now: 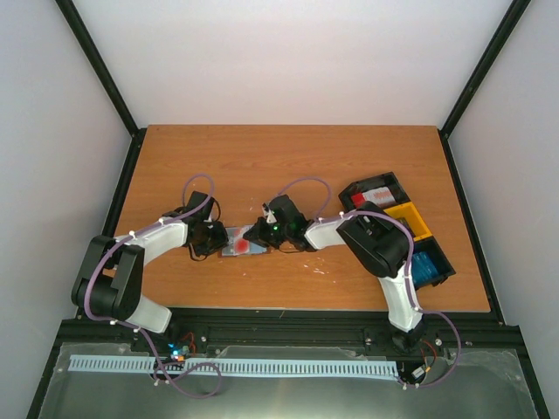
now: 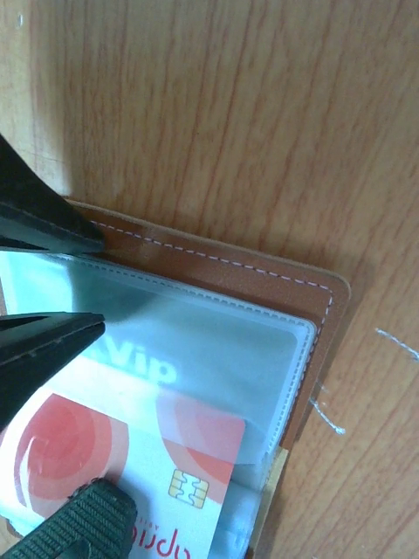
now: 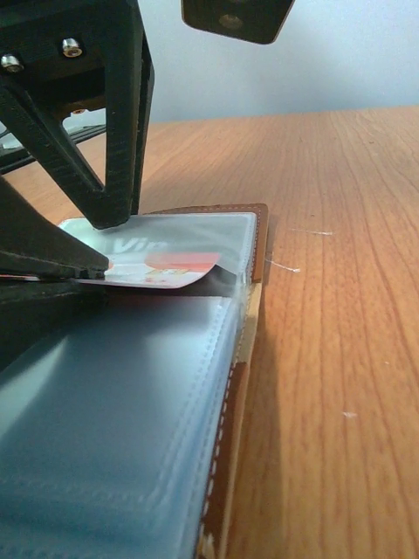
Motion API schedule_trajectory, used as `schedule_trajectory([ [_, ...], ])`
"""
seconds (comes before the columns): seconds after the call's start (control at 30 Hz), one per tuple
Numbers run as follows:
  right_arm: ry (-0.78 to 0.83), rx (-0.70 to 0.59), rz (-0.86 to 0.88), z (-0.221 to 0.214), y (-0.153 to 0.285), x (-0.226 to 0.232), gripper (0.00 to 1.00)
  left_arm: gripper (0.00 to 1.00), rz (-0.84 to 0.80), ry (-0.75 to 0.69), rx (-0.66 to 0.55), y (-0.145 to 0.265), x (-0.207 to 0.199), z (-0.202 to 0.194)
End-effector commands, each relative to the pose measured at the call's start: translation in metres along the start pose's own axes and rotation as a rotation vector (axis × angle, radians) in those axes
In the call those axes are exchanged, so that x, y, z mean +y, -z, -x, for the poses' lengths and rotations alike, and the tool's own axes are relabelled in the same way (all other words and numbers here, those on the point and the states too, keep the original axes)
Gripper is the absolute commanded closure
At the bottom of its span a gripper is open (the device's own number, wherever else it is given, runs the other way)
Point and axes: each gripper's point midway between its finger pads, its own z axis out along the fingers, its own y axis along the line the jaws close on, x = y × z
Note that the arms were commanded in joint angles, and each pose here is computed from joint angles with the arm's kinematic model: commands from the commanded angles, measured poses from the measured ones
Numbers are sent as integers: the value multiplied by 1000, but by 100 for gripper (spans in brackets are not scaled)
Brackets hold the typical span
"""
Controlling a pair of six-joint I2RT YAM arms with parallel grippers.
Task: Put the credit cards into the card holder
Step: Insert the credit card into the card holder.
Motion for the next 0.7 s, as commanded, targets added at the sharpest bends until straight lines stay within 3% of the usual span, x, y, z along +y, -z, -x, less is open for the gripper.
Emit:
schedule_trajectory([
  [0.0, -33, 59, -77, -21, -15, -28, 97, 77, 1, 14, 28, -9, 5, -7],
  [0.67, -19, -23, -70, -7, -24, -29, 97, 70, 10, 16, 22, -5, 8, -8],
])
